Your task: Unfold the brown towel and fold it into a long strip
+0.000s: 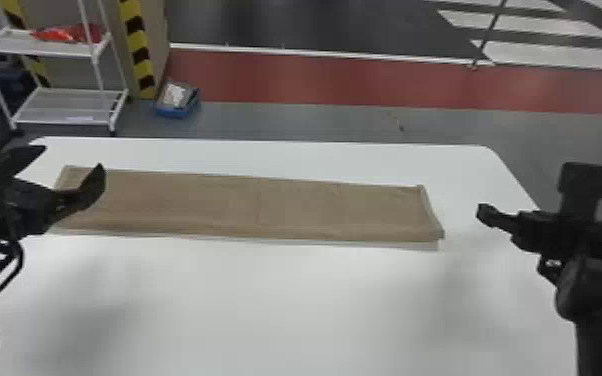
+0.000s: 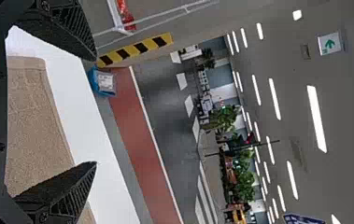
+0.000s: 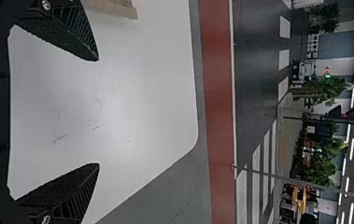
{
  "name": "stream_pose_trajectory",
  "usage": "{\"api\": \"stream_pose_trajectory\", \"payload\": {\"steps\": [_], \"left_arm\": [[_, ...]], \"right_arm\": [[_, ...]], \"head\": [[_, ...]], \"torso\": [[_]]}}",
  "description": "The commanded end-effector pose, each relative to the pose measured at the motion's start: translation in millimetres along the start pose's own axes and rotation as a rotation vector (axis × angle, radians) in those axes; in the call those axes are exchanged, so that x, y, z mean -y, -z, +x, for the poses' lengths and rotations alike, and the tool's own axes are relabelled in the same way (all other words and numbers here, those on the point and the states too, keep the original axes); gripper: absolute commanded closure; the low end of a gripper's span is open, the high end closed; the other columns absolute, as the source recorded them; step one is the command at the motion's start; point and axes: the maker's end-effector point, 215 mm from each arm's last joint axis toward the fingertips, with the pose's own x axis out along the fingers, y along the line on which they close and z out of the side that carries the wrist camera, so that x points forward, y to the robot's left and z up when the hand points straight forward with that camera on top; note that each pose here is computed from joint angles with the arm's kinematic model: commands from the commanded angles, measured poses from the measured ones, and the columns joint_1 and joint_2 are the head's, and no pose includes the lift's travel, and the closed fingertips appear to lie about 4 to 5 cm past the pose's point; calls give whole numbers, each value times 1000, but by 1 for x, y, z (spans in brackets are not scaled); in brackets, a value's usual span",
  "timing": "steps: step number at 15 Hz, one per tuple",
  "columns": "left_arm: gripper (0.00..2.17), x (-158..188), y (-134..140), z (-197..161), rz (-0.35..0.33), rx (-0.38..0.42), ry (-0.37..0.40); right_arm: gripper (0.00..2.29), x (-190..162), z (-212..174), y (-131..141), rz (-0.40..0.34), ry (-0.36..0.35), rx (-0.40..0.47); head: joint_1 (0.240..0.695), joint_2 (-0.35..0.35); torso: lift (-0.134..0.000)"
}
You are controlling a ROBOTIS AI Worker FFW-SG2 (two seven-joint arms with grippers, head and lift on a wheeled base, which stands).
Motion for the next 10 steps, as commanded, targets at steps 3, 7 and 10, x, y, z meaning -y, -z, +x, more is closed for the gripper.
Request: {"api": "stream_pose_trajectory", "payload": {"steps": [3, 7, 10], "left_arm": [[144, -11, 5, -14, -134, 27, -27], [151, -5, -5, -34, -153, 131, -73], [147, 11, 12, -45, -193, 121, -89]], "right_arm": [[66, 4, -13, -12, 16, -31, 102], [66, -22, -43, -12, 11, -62, 226], [66, -38, -79, -30, -49, -77, 350]], "head": [[695, -133], [695, -123], [695, -108]], "torso": [[-123], [-123], [-123]]}}
